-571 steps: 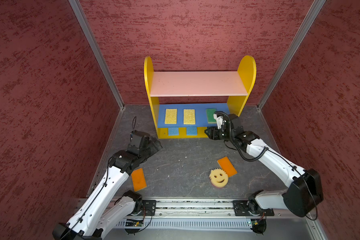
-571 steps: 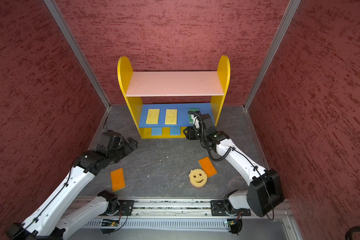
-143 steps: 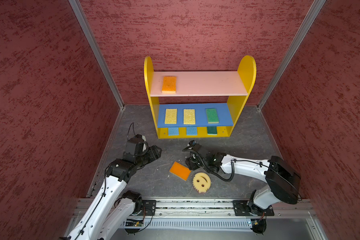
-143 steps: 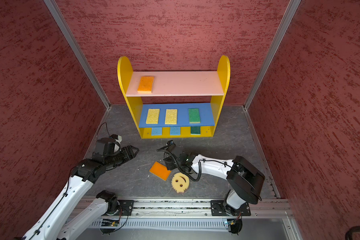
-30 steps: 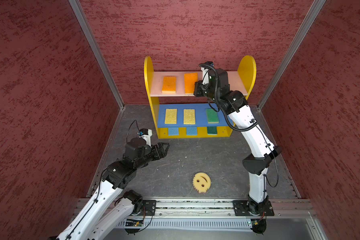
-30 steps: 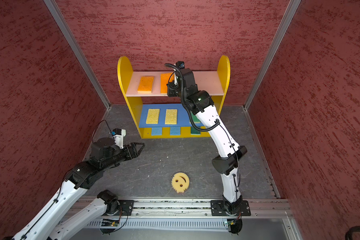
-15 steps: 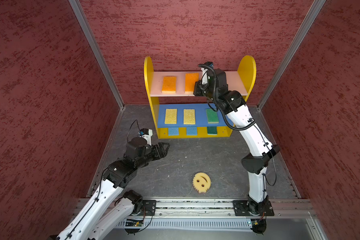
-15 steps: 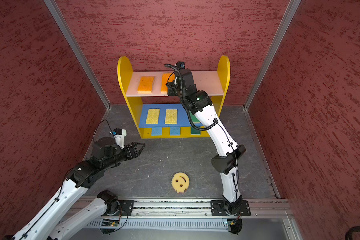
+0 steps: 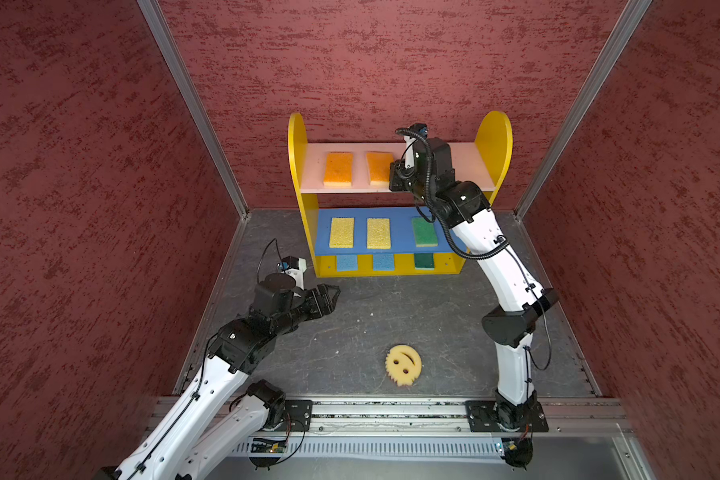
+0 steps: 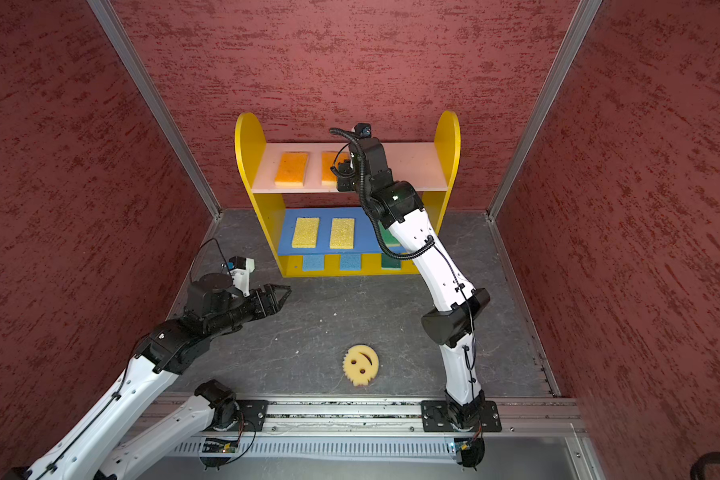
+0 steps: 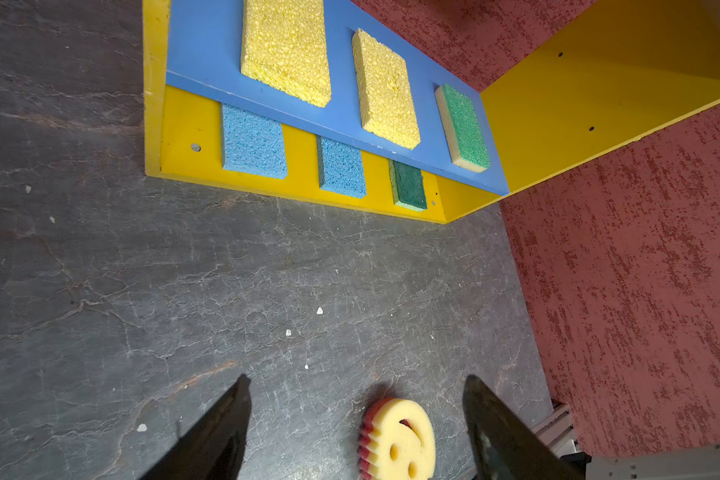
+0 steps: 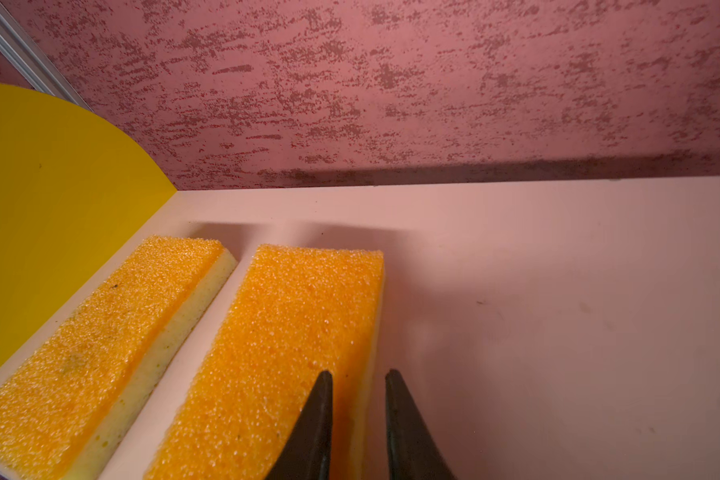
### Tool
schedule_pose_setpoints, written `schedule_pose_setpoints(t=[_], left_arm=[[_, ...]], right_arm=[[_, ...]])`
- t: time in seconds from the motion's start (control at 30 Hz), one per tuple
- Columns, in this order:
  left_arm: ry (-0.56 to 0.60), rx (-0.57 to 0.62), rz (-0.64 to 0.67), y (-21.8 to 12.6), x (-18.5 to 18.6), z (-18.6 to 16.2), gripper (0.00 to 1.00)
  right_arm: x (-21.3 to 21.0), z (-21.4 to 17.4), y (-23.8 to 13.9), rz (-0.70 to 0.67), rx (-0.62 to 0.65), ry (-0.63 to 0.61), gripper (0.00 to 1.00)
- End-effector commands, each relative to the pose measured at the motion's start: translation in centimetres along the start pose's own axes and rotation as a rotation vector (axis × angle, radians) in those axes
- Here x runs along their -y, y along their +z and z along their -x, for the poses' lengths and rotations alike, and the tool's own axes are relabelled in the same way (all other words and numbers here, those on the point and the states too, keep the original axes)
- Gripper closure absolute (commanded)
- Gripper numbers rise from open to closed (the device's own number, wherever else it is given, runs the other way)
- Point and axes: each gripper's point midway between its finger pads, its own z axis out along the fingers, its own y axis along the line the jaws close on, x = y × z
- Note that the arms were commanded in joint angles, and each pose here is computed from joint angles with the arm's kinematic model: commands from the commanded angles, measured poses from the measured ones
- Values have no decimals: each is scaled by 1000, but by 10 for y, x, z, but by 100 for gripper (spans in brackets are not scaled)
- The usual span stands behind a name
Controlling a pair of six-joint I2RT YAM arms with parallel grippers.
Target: Place and organize the cleaning sponges onto the shelf
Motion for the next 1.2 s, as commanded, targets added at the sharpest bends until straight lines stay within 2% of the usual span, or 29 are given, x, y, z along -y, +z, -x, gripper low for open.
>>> schedule_pose_setpoints(t=[0.0, 0.3, 0.5, 0.57, 0.67, 0.83, 1.17], left_arm=[[16, 30, -15, -6, 7, 8, 20], [12, 29, -18, -6, 7, 8, 19], [0, 32, -25, -5, 8, 8, 19], [-2, 26, -27, -4, 8, 7, 19], [-6, 28, -29, -5, 8, 7, 19], [-10, 25, -25, -6, 7, 5, 19], [2, 34, -16, -11, 4, 4, 18]], right_arm=[[8, 8, -5, -20, 16, 11, 70], [-9, 54, -66, 104, 105, 65, 65], [-32, 51, -99, 193, 101, 48, 64], [-39, 40, -103, 228, 69, 55, 75], [-55, 17, -101, 280, 3, 55, 100], [-77, -14, -85, 310, -82, 26, 100], [-78, -40, -51, 268, -153, 16, 100]])
